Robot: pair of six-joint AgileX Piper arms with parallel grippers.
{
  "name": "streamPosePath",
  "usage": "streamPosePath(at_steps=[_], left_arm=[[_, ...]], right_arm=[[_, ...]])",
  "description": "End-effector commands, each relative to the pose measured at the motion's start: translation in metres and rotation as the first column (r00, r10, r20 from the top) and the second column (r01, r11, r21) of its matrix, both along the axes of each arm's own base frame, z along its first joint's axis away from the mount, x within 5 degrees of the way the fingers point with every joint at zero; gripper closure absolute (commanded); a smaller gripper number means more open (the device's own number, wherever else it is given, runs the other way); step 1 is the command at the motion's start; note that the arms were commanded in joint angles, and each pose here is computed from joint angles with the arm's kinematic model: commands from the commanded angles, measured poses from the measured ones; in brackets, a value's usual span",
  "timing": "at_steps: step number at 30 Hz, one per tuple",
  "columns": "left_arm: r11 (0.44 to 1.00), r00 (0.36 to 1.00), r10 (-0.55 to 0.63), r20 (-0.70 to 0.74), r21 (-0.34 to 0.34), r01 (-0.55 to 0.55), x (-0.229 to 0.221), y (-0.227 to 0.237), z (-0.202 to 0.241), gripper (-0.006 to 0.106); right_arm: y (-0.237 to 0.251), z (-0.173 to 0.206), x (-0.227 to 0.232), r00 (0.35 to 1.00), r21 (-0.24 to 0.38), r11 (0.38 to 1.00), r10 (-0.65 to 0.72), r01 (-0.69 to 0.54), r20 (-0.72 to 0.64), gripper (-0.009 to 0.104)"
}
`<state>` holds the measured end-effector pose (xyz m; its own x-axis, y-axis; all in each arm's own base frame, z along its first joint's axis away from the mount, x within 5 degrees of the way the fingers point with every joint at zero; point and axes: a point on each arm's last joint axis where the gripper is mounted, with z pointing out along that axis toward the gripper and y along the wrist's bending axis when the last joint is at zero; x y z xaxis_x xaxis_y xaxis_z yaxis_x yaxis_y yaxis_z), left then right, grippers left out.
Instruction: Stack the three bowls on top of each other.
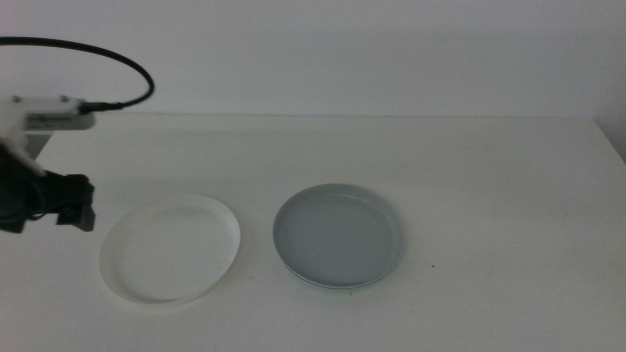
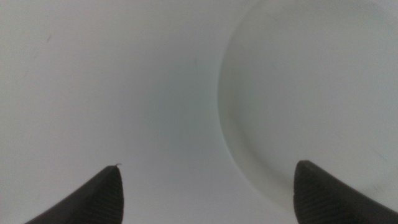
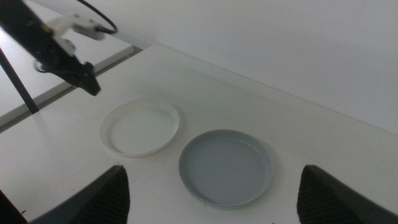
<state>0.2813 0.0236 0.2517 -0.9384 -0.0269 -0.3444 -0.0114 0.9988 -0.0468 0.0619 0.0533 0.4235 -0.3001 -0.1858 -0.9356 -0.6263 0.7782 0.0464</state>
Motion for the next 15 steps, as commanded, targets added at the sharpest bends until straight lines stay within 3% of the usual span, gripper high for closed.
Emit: streamPosePath(at_steps=[1,9,15], left_arm=[[0.999,0.999,-0.031,-0.03,0.016,0.032,0.023,0.004,-0.019,0.007],[0.996,0.988,0.015,-0.155,-0.079,-0.028,0.056,0.002,-0.088,0.007],[0.994,0.984,-0.012,-0.178,-0.107,-0.007,0.061,-0.001,-0.108,0.02]], right_arm=[[0.0,0.0,0.0,1.0,0.002,1.0,-0.004,0.004,0.006,0.006],[0.0,0.0,0.0,1.0,0.005,1.0,-0.005,0.005,0.004,0.006],[0.0,0.0,0.0,1.0,0.005,1.0,-0.005,0.005,0.004,0.006]])
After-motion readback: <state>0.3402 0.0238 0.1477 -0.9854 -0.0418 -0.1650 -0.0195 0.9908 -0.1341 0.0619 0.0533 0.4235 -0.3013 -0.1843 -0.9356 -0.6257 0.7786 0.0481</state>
